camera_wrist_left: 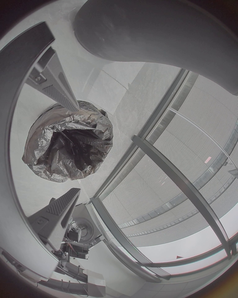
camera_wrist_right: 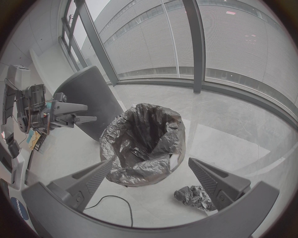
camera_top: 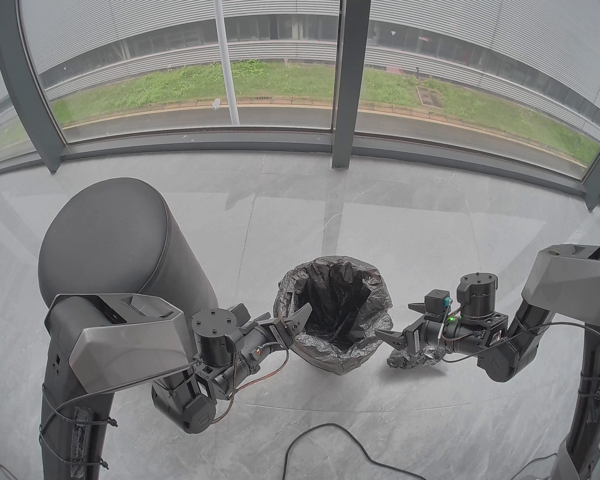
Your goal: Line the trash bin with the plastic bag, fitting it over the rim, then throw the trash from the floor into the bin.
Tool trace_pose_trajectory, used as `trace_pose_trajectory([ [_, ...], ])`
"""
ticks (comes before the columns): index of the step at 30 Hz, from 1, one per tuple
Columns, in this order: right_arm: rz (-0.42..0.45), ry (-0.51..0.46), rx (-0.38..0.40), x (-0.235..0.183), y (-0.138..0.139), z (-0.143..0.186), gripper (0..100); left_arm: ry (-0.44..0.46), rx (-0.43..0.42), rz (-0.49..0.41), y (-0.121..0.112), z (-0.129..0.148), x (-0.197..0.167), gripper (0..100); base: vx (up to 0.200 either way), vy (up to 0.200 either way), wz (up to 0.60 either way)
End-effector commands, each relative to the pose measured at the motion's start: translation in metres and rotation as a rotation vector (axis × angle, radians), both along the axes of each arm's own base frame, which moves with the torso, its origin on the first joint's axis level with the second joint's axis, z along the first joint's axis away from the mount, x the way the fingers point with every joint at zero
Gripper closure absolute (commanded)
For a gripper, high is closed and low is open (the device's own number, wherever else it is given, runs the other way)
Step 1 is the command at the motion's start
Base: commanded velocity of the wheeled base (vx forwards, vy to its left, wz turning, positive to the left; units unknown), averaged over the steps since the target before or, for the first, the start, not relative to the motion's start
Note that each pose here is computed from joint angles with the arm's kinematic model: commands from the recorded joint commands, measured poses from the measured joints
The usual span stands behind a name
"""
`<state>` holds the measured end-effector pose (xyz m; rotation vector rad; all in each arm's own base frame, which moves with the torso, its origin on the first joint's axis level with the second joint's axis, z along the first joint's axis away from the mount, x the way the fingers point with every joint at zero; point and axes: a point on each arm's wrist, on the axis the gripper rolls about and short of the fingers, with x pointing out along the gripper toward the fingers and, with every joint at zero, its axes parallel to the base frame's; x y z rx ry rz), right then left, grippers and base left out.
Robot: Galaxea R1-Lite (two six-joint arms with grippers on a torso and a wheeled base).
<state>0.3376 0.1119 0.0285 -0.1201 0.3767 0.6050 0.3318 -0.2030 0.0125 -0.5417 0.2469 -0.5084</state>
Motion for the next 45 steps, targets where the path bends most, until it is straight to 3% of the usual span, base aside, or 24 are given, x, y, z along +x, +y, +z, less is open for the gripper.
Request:
trace_pose_trajectory([
  [1,-0.038,0.033,-0.016,0.007,-0.009,-0.015,0,-0.002,-0.001,0.008,0.0,0.001,0.0,0,0.0,0.0,0.0],
  [10,-0.079,0.067,-0.031,0.014,-0.01,-0.033,0,-0.008,-0.003,0.013,0.001,0.003,0.0,0,0.0,0.0,0.0],
  [15,-0.056,-0.003,-0.007,0.043,0.009,-0.037,0,-0.061,-0.037,0.017,0.003,0.029,-0.002,0,0.0,0.0,0.0],
  [20,-0.089,-0.053,-0.004,0.064,0.014,-0.041,0,-0.095,-0.058,0.021,0.007,0.046,-0.004,0,0.0,0.0,0.0],
  [24,-0.175,-0.069,0.004,0.073,0.015,-0.034,0,-0.082,-0.05,0.025,0.01,0.045,-0.008,0,0.0,0.0,0.0],
  [31,-0.176,-0.097,0.009,0.086,0.027,-0.031,0,-0.072,-0.044,0.025,0.01,0.041,-0.008,0,0.0,0.0,0.0],
  [38,-0.256,-0.097,-0.06,0.098,0.054,-0.02,0,-0.068,-0.043,0.024,0.01,0.042,-0.01,0,0.0,0.0,0.0],
  [45,-0.208,-0.157,-0.202,0.104,0.057,-0.01,0,-0.057,-0.036,0.025,0.012,0.039,-0.012,0,0.0,0.0,0.0],
])
